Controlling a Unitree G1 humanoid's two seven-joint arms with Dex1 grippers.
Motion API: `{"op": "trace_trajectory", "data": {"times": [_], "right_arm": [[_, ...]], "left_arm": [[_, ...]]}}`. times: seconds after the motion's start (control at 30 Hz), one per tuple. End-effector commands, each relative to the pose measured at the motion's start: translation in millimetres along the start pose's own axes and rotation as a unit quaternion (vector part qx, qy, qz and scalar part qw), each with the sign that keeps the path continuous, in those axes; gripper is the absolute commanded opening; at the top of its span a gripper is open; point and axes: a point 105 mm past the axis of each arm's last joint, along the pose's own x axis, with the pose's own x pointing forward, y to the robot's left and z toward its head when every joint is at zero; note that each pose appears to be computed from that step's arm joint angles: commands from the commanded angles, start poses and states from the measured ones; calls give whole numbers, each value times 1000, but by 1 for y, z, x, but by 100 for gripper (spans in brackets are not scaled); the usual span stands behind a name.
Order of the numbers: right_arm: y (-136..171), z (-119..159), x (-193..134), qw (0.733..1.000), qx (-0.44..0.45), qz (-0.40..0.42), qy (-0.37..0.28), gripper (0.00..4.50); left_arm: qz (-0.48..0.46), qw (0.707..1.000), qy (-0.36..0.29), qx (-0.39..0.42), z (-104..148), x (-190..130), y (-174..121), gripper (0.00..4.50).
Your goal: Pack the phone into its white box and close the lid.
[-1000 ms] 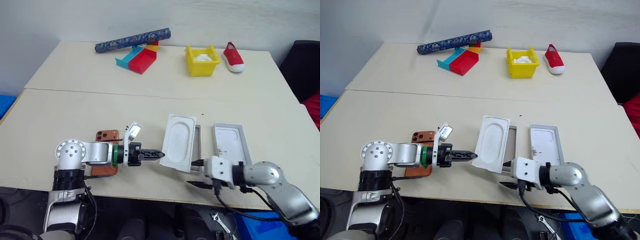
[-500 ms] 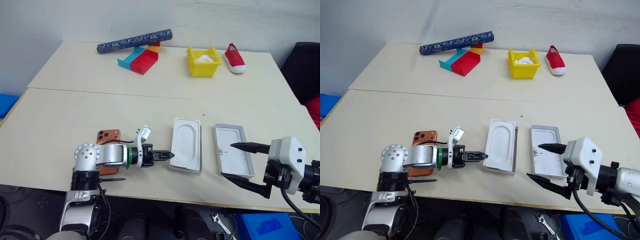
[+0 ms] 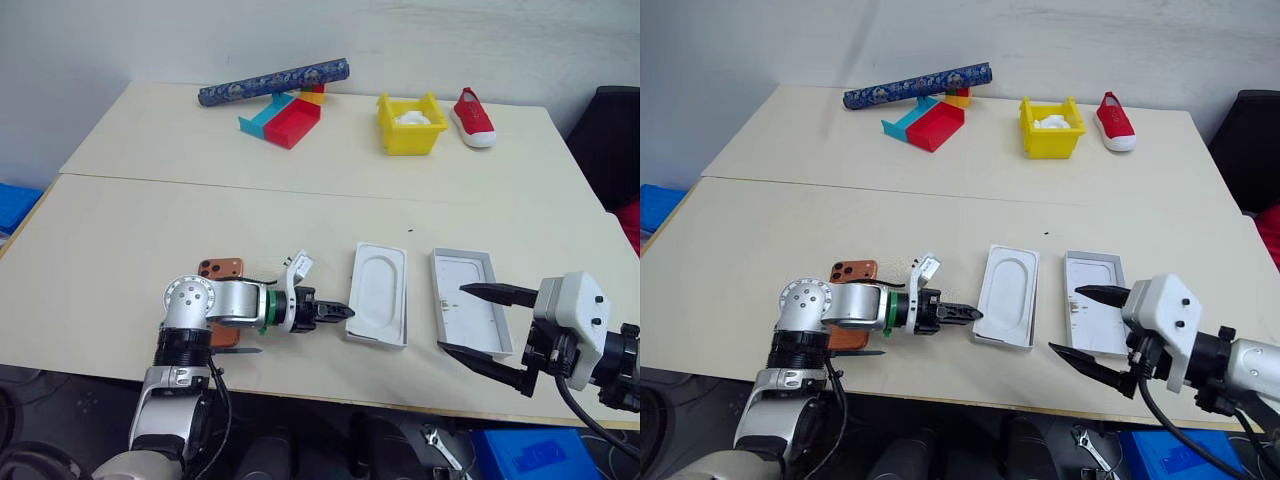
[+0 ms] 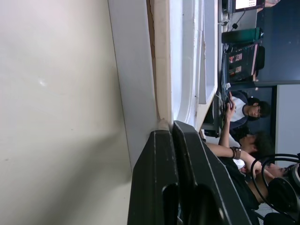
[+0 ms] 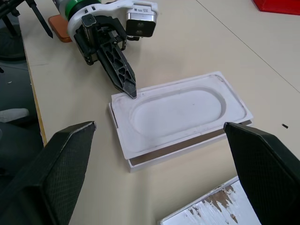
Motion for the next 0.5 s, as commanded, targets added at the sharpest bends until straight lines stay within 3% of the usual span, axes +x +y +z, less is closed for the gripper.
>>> {"op": "trace_trajectory", "data": {"times": [0.03,0.37,0.5], "right_arm": [[3,5,1,1000,-15,2,-8,450],[2,4,6,1000,-17,10,-10,450],[4,6,10,999,-19,21,-16,450]], "left_arm": [[-16,1000,2,16,4,-2,-9,124],[-45,997,15,60,5,-20,-24,436],[-57,994,20,91,4,-30,-32,447]]}}
